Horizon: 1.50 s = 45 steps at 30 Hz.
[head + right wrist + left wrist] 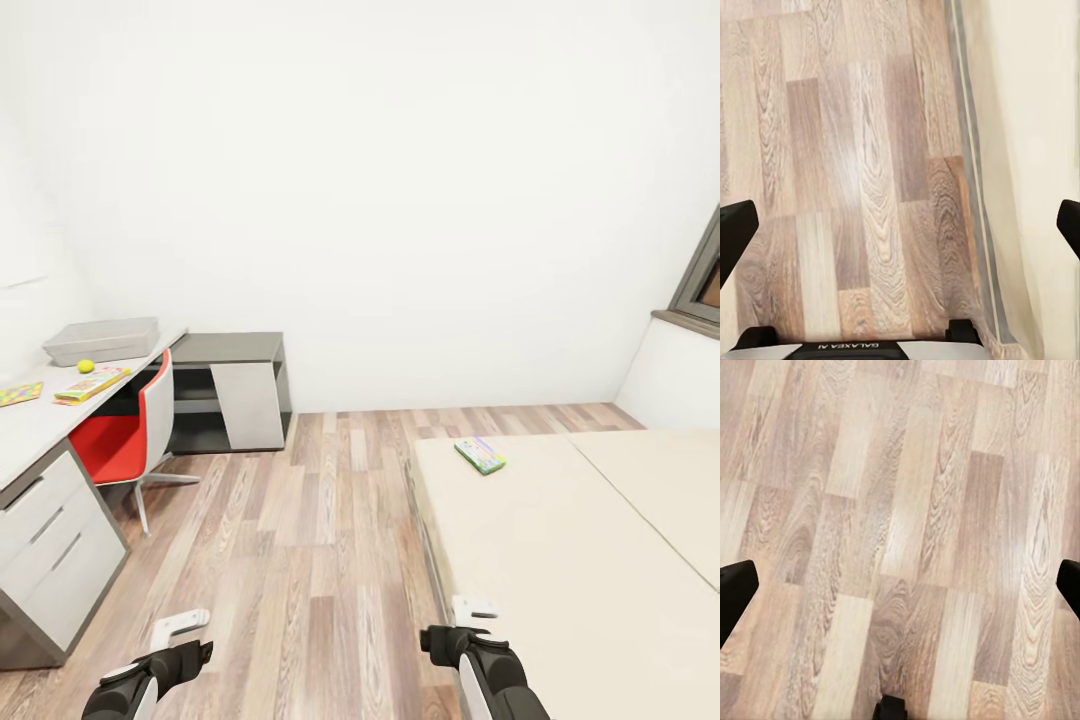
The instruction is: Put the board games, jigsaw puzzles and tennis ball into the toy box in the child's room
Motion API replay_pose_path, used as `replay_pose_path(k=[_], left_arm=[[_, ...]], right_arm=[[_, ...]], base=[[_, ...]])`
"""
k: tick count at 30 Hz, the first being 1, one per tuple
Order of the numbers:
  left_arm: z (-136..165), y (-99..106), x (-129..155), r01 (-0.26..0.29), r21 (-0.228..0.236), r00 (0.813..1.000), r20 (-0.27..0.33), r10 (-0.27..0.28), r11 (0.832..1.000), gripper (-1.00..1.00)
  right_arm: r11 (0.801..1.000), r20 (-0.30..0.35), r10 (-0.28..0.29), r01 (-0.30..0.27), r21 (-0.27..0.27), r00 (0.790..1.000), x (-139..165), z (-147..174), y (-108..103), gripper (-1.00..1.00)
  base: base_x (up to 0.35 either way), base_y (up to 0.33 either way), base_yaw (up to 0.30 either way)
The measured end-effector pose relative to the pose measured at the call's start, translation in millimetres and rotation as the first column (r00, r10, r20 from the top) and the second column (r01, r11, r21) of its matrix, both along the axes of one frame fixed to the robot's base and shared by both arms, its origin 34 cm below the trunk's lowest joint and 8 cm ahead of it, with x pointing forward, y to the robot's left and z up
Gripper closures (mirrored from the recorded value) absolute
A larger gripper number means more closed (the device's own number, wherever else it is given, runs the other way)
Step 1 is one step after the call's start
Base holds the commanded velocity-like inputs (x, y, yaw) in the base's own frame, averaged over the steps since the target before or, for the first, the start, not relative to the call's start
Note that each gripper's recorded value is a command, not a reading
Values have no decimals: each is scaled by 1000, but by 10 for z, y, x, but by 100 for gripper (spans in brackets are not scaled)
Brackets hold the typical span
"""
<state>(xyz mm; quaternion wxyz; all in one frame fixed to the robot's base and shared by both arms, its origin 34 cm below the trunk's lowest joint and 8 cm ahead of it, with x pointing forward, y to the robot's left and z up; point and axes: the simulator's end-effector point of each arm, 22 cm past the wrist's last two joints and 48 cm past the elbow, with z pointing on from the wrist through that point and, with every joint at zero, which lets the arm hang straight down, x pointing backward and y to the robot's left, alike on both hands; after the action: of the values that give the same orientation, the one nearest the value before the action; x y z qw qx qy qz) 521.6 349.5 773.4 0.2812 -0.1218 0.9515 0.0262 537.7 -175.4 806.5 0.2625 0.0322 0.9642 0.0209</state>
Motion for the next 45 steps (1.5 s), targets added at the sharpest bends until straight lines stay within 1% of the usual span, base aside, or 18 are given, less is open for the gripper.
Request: replay_pose_path(k=[18,45], left_arm=[[-1,0,-1,0,0,1000,0,0,1000,-100],[-7,-40,-1,0,-6,1000,0,0,1000,-100]], right_arm=[[1000,1,0,0,0,1000,1,2,-1,-100],[1000,-1,0,0,1,1000,-5,-5,3,-100]], base=[[0,-33,0],[0,-87,0]])
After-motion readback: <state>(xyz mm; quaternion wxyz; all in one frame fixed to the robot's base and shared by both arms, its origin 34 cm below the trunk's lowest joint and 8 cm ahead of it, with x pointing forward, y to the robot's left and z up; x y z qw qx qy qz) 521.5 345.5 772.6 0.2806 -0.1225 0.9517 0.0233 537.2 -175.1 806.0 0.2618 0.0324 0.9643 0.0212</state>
